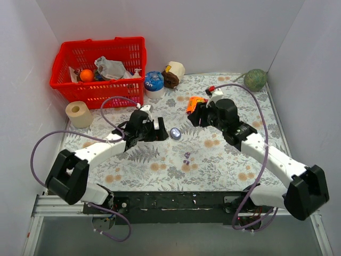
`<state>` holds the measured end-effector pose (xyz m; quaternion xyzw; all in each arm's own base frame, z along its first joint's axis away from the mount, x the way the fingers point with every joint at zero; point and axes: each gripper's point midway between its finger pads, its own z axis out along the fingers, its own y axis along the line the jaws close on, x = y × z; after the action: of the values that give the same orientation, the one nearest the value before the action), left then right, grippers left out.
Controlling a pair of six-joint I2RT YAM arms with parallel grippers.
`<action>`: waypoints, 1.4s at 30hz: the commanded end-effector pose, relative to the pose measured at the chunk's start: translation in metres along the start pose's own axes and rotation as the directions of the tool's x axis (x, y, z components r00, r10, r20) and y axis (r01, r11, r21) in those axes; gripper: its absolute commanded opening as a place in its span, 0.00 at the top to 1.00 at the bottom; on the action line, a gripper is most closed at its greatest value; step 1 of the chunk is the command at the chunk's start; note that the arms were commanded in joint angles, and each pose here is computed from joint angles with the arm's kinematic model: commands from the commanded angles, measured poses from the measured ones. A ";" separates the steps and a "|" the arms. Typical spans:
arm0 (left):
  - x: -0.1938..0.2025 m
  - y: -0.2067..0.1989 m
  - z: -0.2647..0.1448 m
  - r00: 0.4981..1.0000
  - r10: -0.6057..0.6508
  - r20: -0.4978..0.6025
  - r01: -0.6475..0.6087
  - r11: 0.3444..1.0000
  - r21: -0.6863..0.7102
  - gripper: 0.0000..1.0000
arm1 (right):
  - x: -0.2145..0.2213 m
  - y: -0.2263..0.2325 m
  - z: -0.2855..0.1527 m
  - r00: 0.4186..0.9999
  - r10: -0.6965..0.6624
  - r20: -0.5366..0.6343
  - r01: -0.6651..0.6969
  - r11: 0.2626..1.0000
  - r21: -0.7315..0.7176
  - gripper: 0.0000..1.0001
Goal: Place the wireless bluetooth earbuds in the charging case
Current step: Pick up the charging case at the center of the board.
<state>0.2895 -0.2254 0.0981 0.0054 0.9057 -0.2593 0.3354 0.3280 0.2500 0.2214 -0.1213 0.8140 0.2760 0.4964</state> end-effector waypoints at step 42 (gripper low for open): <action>-0.021 -0.014 -0.094 0.949 0.007 0.315 -0.038 0.995 0.093 0.16 | 0.175 0.029 0.086 0.897 0.169 -0.409 -0.221 0.972 -0.085 0.99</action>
<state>0.2489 -0.1957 0.1787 -0.0018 0.8258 -0.3054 0.4741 0.2759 0.3283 0.0420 -0.1422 0.8864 0.3541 0.2622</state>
